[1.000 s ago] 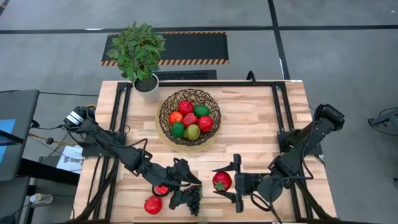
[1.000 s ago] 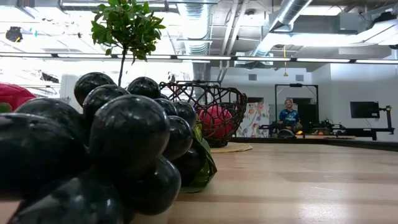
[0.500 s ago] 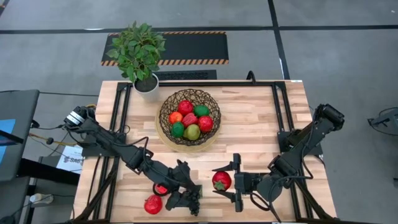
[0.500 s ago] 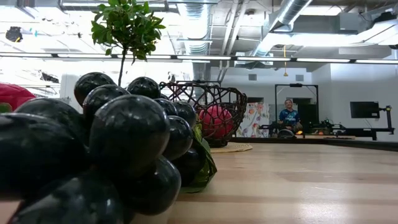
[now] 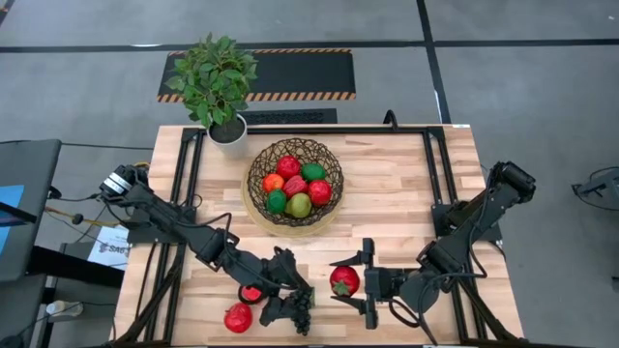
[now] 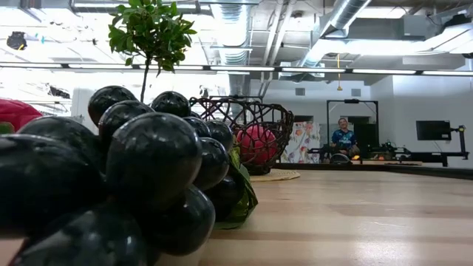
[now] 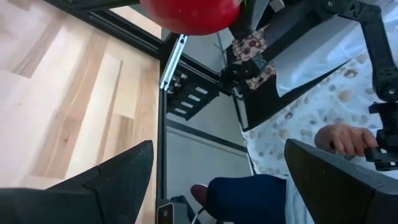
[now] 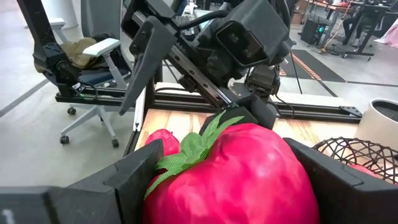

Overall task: Build produce basket
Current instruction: Put the red tomato into the basket

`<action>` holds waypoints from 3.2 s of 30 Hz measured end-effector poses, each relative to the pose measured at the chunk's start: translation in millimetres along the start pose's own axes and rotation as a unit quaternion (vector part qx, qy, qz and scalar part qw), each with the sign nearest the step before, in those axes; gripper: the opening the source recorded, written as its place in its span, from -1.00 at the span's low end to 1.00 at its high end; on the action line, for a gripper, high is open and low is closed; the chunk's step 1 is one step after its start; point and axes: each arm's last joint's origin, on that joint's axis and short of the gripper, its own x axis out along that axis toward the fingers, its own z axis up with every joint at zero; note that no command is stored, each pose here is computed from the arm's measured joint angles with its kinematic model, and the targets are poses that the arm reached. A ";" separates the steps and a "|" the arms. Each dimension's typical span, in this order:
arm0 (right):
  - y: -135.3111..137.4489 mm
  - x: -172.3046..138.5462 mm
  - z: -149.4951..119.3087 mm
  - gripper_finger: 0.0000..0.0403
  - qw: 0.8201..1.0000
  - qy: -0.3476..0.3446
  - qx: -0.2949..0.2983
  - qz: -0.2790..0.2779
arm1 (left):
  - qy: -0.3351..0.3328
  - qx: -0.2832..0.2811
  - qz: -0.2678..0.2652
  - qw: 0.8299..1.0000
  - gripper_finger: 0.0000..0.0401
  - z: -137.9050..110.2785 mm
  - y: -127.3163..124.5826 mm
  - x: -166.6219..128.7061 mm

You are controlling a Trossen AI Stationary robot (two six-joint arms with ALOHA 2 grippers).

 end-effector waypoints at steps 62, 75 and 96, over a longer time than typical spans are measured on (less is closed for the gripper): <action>-22.9 20.1 4.4 0.59 1.000 0.001 0.000 -0.002 | -0.145 0.030 0.069 0.986 0.73 32.2 15.6 -0.5; -37.5 30.6 6.2 0.59 1.000 0.003 -0.020 -0.014 | -0.169 0.016 0.044 0.985 0.73 48.8 24.5 -1.6; -49.3 39.7 13.2 0.59 0.998 -0.019 -0.061 0.012 | -0.139 0.014 -0.008 0.990 0.69 54.7 28.4 -1.6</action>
